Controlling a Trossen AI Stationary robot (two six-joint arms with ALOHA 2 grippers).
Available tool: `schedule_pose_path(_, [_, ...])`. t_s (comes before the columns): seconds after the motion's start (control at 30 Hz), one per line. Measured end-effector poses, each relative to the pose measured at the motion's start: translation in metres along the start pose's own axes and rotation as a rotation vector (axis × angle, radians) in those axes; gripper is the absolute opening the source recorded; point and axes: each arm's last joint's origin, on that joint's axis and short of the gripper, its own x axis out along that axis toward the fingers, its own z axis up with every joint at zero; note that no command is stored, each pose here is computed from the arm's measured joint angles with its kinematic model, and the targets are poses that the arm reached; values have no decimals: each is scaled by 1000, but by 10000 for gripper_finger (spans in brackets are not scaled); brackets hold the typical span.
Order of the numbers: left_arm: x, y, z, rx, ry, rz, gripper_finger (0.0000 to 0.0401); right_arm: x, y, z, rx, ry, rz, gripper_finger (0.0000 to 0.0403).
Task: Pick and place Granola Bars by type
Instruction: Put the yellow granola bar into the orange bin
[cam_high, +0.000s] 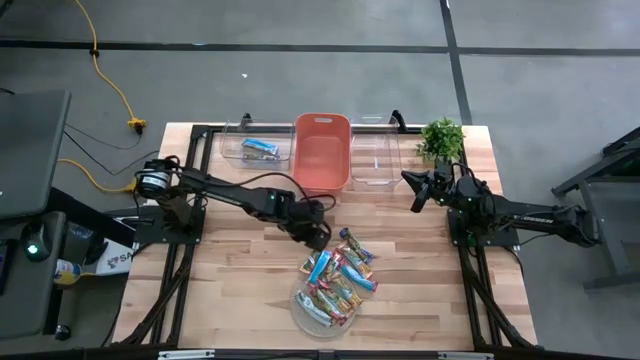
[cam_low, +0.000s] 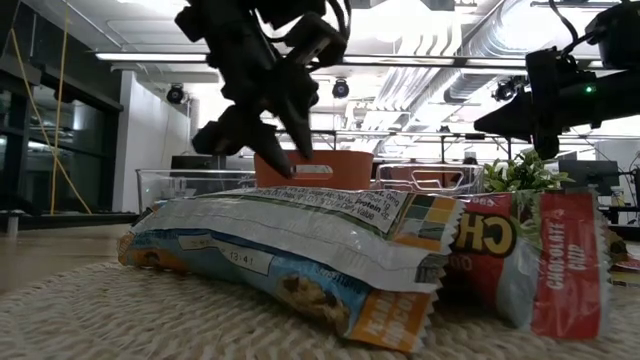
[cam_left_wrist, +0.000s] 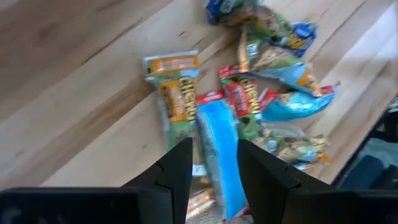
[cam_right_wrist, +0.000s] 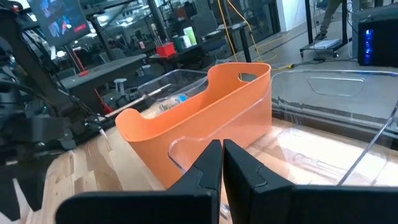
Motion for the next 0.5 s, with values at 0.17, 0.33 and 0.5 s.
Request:
schedule_pose_path(0.17, [0,1,0,44,-19,15,124,0,0,-1,-3,9,-5,0])
schedule_pose_path(0.33, [0,2,1,90,-47,42,124,0,0,-1,-2,7,-3,0])
schedule_pose_path(0.5, [5,2,2,90,-64,48,124,0,0,-1,-3,9,-4,0])
